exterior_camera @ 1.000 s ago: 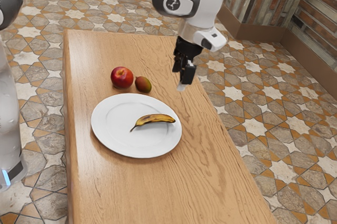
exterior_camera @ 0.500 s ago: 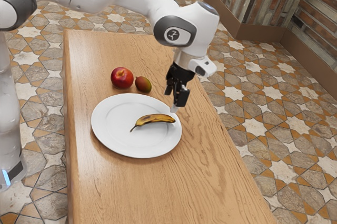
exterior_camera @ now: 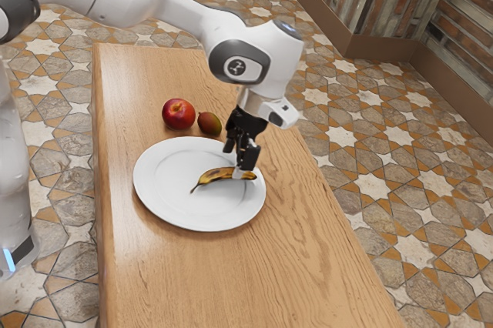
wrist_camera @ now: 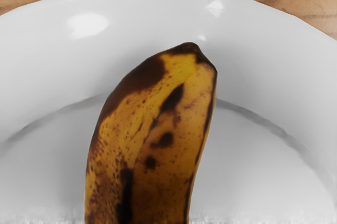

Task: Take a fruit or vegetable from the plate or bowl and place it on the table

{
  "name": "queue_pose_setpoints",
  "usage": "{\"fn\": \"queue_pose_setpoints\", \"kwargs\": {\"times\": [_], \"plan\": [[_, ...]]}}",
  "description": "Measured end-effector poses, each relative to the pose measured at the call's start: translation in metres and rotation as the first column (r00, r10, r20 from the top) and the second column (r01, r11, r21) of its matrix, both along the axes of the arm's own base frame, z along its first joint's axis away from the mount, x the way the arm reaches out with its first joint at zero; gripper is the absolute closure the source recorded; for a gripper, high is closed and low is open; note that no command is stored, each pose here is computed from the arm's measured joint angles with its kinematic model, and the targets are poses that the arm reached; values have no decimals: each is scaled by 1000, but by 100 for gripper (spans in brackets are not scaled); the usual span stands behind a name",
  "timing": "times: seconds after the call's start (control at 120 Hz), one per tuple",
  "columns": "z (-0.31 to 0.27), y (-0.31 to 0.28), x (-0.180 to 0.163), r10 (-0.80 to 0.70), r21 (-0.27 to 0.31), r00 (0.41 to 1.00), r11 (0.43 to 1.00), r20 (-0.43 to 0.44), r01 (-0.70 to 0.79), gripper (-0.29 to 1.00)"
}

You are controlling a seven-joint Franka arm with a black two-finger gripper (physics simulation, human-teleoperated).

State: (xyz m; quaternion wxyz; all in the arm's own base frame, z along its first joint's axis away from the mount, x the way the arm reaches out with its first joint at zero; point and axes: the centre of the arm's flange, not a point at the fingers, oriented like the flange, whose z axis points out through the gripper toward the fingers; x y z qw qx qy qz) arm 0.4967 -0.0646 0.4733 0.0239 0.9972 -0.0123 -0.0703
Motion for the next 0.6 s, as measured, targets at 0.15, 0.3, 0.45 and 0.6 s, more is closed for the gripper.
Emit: {"fn": "queue_pose_setpoints", "kwargs": {"times": [0.15, 0.3, 0.45, 0.6], "plan": [[-3, 0, -7, 7, 2, 1000, 1000, -6, -7, 0], [-14, 1, -11, 13, 4, 1000, 1000, -29, -13, 0], [-20, 2, -14, 18, 7, 999, 1000, -40, -18, 0], [-24, 2, -14, 23, 6, 999, 1000, -43, -22, 0]]}}
